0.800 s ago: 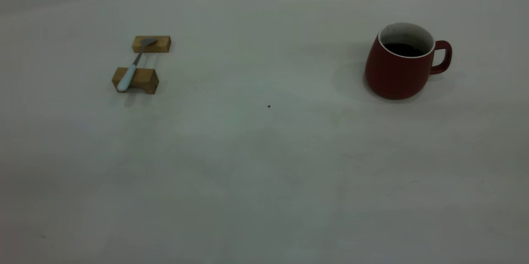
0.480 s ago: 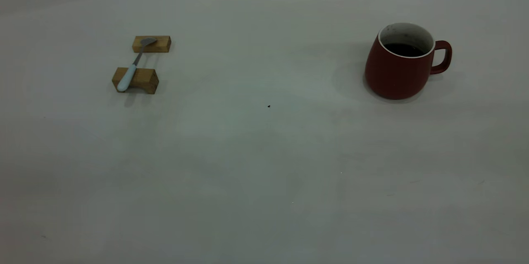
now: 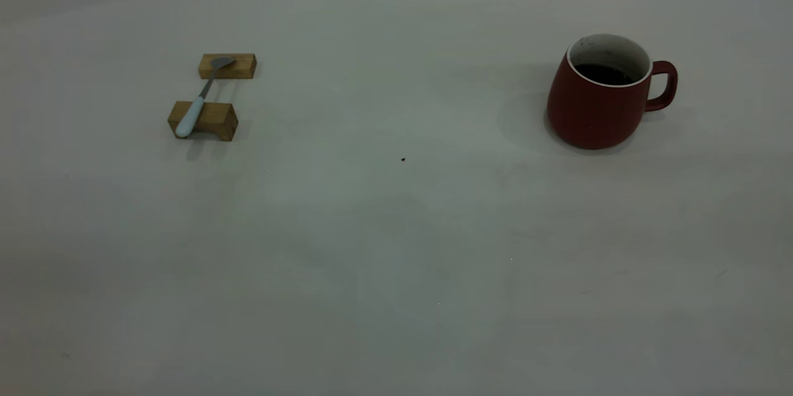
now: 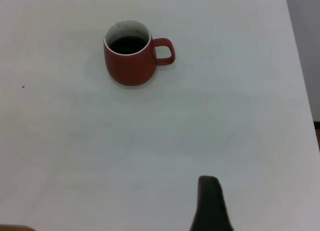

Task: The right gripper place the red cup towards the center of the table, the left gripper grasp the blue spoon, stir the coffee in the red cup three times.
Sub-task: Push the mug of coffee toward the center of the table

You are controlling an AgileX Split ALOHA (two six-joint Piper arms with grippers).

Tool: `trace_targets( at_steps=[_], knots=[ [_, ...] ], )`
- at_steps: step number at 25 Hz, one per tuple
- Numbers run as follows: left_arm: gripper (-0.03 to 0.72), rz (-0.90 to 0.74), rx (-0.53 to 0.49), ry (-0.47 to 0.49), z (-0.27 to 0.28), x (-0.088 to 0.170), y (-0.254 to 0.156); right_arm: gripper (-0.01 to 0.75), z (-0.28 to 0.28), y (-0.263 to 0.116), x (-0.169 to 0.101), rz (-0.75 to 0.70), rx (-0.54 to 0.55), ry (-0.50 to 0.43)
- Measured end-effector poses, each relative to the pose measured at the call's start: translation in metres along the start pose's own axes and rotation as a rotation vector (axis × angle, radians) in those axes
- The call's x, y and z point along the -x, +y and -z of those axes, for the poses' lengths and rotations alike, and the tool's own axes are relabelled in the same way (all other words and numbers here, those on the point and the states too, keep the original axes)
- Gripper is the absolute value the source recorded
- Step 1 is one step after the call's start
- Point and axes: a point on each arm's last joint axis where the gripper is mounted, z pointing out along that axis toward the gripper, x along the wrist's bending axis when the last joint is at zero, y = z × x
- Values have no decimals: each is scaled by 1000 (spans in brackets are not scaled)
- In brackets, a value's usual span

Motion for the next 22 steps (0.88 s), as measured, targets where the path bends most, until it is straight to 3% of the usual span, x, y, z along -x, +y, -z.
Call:
trace_targets(
  at_steps=[22],
  knots=[
    [555,0,0,0,0,0,0,591,1,2,-1,-7,4,8]
  ],
)
